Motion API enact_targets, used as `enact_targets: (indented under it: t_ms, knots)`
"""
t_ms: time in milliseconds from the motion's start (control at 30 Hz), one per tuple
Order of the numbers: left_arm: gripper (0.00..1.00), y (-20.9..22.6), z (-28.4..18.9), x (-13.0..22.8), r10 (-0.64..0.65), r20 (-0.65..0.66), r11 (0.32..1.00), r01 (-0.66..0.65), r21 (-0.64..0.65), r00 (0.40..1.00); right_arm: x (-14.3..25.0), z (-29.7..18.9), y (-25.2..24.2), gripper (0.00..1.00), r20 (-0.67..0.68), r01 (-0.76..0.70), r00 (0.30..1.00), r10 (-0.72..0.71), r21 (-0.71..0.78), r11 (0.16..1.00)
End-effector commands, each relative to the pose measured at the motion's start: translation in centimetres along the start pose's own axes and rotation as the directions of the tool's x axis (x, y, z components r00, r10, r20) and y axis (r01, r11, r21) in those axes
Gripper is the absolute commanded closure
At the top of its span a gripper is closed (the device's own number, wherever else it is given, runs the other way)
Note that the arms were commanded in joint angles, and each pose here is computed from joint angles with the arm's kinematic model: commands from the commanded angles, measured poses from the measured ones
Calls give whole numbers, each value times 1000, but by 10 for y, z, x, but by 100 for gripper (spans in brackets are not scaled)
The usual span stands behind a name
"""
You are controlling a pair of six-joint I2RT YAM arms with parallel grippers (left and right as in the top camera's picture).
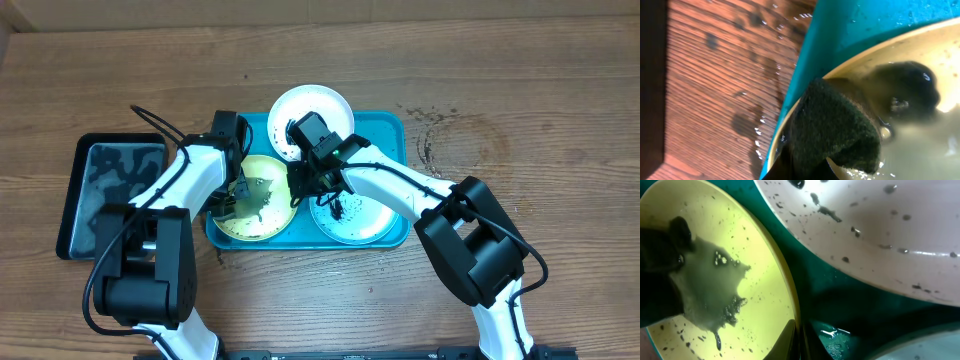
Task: Clean dirty plates on tray and stack at the side
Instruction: 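Scrub the yellow plate with the sponge in the left gripper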
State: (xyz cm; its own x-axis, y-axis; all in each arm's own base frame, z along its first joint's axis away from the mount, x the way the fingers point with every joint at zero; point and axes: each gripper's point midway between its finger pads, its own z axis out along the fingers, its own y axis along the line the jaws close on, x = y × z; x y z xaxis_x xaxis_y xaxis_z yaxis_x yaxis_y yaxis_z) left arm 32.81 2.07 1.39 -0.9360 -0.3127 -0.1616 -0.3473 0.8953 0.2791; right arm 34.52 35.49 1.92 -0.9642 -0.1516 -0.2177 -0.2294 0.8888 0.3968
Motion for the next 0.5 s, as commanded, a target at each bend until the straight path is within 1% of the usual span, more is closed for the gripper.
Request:
enact_targets:
  t_ms: [0,67,133,167,233,267,300,333,433,467]
  knots:
    - [96,11,-12,-23,-52,49,997,54,-49,997,-16,-7,-4,96,46,5,999,-6,25,1000]
    - [96,-6,-27,-24,-51,3,997,51,63,999,-16,-7,-4,96,46,5,999,-6,25,1000]
    - [96,-34,-46,-23,-14,-54,973,26,230,998,-16,-7,-4,96,46,5,999,-6,25,1000]
    - [96,-46,-54,-21,7,-75,952,16,306,997,-16,-7,-4,96,46,5,999,-6,25,1000]
    - [96,-78,-71,-12,66,-121,869,2,495,990,-16,-7,-3,96,47,6,999,-7,24,1000]
    - [96,-89,-78,-8,90,-137,831,2,556,987,-16,-7,-3,96,48,6,999,-7,24,1000]
    - [96,-94,-79,-4,101,-146,812,3,583,984,-16,-7,-3,96,48,6,999,-7,24,1000]
    - [96,-96,-78,-2,107,-149,811,0,584,983,-16,-7,-3,96,49,6,999,-7,23,1000]
    - [96,-94,-61,7,112,-152,849,-16,528,982,-17,-7,-3,96,50,6,999,-7,22,1000]
    - [96,-96,-58,10,116,-153,850,-19,526,981,-17,-7,-3,96,50,6,999,-7,23,1000]
